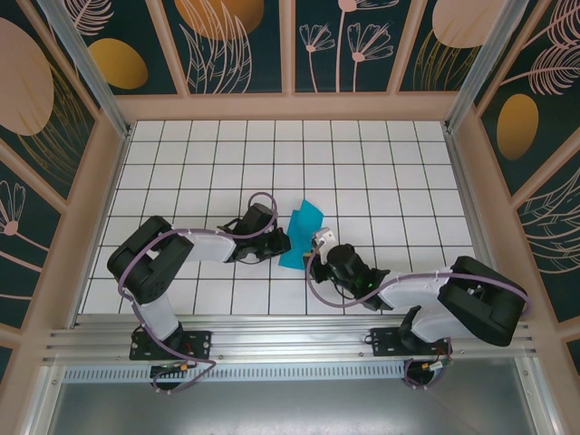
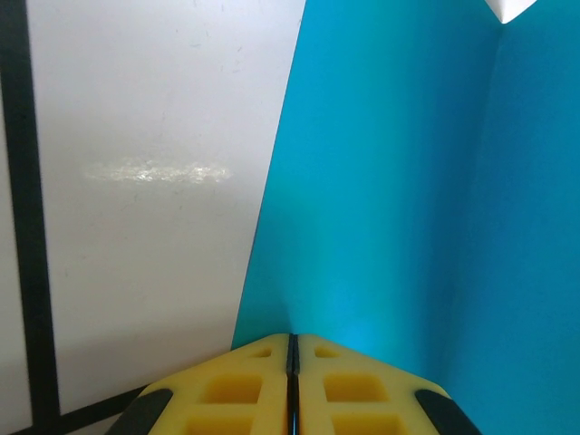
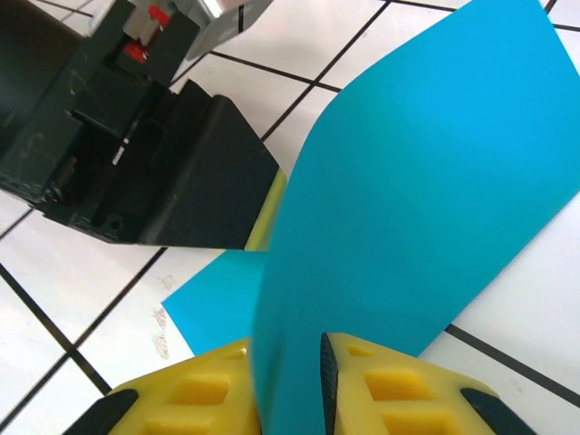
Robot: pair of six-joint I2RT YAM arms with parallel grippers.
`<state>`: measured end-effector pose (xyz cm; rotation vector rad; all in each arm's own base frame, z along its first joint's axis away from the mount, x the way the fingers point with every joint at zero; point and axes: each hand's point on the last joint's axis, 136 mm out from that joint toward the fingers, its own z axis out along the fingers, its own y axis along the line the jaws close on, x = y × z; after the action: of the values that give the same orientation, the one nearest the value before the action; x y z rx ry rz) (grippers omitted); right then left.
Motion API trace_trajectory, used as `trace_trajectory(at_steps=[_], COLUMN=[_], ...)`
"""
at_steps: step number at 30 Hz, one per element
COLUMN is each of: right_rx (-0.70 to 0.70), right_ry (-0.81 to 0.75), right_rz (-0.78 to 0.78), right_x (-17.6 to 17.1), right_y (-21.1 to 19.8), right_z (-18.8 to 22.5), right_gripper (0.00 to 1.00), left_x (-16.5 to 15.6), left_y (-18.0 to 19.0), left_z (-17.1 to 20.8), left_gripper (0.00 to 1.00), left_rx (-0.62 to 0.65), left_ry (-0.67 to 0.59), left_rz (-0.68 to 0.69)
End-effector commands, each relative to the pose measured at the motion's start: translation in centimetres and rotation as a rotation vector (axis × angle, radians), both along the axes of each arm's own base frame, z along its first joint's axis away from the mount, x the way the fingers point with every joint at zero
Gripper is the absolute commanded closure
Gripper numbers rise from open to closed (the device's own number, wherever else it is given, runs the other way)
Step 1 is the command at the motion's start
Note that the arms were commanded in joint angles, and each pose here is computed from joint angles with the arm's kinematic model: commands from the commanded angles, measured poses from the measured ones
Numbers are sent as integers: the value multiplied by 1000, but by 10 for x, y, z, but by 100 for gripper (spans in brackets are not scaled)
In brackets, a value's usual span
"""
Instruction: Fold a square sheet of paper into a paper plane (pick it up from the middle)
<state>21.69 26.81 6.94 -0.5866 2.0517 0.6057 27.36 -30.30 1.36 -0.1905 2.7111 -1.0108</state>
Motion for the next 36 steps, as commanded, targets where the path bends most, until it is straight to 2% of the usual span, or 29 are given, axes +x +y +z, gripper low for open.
trace_trajectory(at_steps=[1,10,16,19,23,28,36], right_rx=[95,123,125,148,192,236,247], right_ry=[-13,-3,21,62,155,271,431], right_rz=[16,16,11,13,74,139,156], right_x=[1,3,3,6,7,6,15], right_y=[7,3,2,2,8,13,14], right_z=[22,25,19,18,15,9,-11], right_gripper=[76,74,87,96,99,100,98], left_x=[-5,-6,-5,-5,-5,-2,1], left_y=[6,6,5,5,5,5,5], left_z=[-16,-18,-18,-17,-16,-11,-5], left_gripper=[88,88,89,89,89,87,86], left_rx=[53,54,53,52,53,51,55], left_ry=[31,35,35,34,30,12,-7], left_rz=[-9,-12,-12,-14,-13,-11,-10])
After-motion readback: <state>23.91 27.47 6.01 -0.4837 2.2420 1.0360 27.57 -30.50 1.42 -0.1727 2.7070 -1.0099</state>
